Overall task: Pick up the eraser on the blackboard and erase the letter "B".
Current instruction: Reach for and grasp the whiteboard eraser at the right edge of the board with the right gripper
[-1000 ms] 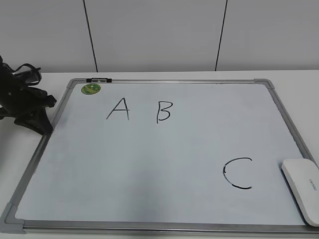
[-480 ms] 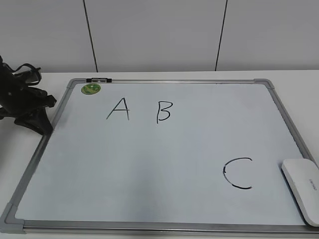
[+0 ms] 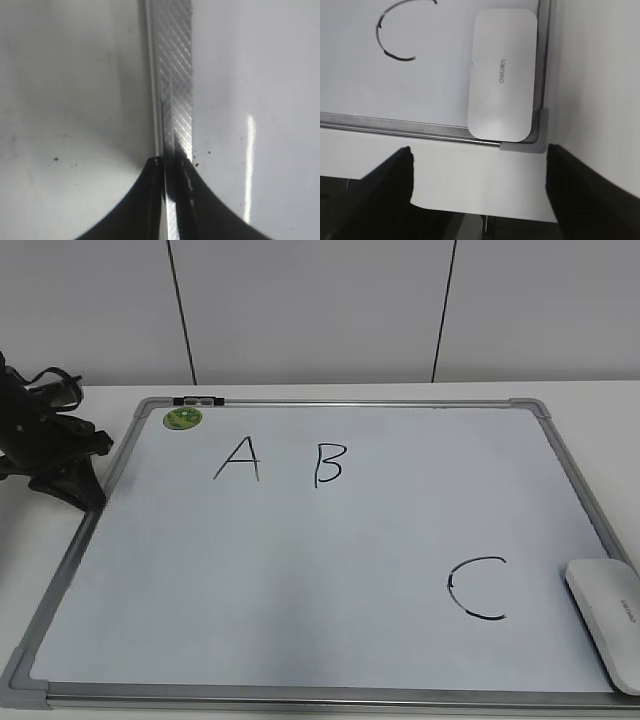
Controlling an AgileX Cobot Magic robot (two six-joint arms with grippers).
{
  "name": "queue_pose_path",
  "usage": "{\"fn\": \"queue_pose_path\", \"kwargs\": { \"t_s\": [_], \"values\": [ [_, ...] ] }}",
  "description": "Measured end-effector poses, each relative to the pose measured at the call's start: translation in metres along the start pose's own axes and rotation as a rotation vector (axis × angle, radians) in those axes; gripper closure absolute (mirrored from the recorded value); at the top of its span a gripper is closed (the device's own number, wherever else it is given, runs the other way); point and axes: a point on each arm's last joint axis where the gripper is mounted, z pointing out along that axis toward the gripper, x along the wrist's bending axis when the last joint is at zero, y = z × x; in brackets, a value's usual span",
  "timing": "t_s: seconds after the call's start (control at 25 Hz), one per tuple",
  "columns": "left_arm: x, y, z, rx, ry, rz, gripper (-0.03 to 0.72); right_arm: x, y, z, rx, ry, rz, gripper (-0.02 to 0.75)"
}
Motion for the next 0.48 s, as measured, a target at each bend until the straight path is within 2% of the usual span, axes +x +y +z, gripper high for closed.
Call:
{"fn": "queue_pose_path", "kwargs": {
  "t_s": [0.12, 0.48],
  "values": [
    [0.0, 0.0, 0.0, 0.0, 0.0, 0.001, 0.655, -0.004, 0.014, 0.025, 0.08, 0.002, 0.006, 0.076],
    [0.0, 0.0, 0.0, 0.0, 0.0, 0.001, 0.655, -0.016, 0.051, 0.081, 0.163, -0.03, -0.004, 0.066]
  ]
}}
